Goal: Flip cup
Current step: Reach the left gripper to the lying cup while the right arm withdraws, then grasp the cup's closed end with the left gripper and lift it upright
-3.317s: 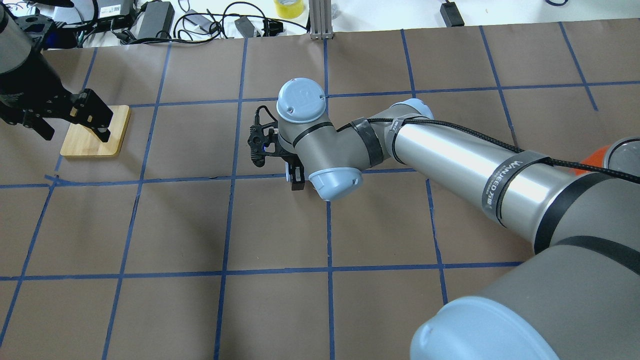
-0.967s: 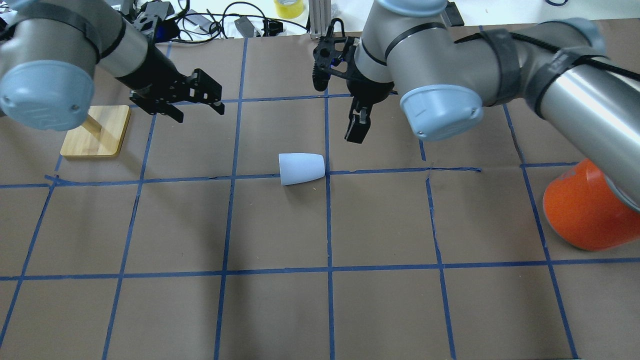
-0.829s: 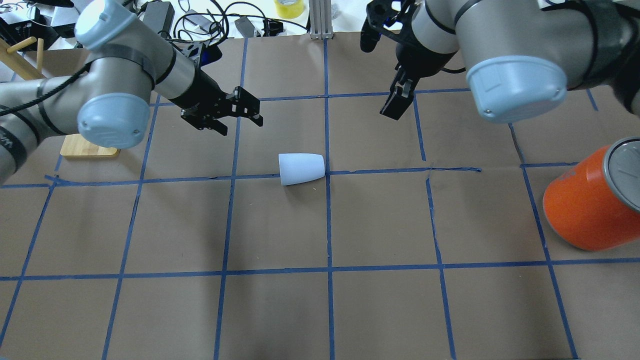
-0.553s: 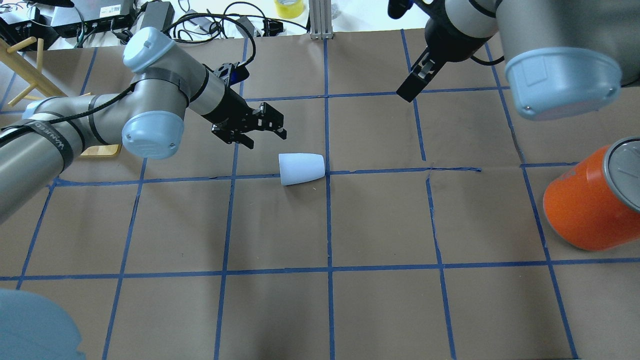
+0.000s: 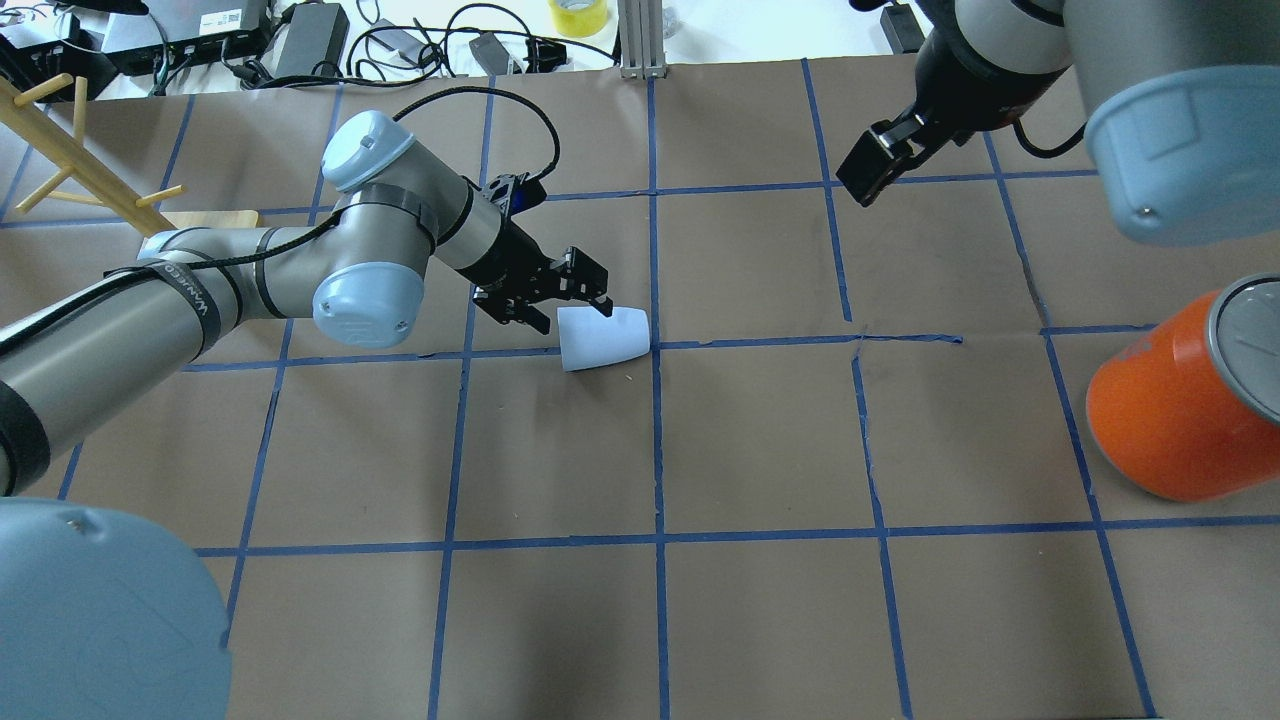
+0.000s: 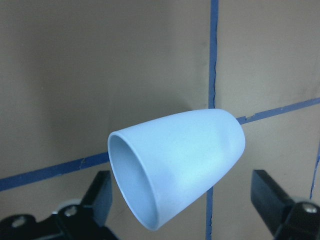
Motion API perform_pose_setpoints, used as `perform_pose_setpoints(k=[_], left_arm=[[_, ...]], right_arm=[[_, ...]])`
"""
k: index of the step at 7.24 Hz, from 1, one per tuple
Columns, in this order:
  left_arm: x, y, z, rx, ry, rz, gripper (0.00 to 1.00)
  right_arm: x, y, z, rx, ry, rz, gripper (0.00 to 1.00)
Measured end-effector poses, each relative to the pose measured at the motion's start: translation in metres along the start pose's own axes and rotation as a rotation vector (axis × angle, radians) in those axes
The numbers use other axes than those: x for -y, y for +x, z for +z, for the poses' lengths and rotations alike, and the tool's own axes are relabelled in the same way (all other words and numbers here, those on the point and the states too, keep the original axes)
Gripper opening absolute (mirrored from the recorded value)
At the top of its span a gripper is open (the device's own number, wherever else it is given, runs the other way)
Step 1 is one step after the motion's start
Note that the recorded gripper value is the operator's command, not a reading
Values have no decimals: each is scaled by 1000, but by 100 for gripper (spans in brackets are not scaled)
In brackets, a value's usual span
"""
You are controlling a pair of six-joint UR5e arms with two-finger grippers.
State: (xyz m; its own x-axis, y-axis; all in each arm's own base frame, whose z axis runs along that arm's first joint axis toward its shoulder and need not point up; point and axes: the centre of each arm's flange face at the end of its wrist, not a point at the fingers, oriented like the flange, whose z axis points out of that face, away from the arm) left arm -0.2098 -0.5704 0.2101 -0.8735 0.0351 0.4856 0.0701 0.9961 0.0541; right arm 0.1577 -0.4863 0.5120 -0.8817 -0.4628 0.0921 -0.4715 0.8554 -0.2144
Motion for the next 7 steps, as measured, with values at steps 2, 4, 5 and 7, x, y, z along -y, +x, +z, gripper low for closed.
perform_pose_setpoints(k=[2,4,5,7], left_arm=[[0,1,3,-3,-4,4,0],[3,5,0,-16,-1,-42,0],[7,9,-4,-38,4,-105,0],[21,23,-26,-56,26,-247,0]], right_arm=[[-5,4,-7,9,-63,184,100],[-12,23,-21,21,-134,325,100],[-16,33,-27,26,-162,362,100],[-22,39,-30,33,-200,452,100]])
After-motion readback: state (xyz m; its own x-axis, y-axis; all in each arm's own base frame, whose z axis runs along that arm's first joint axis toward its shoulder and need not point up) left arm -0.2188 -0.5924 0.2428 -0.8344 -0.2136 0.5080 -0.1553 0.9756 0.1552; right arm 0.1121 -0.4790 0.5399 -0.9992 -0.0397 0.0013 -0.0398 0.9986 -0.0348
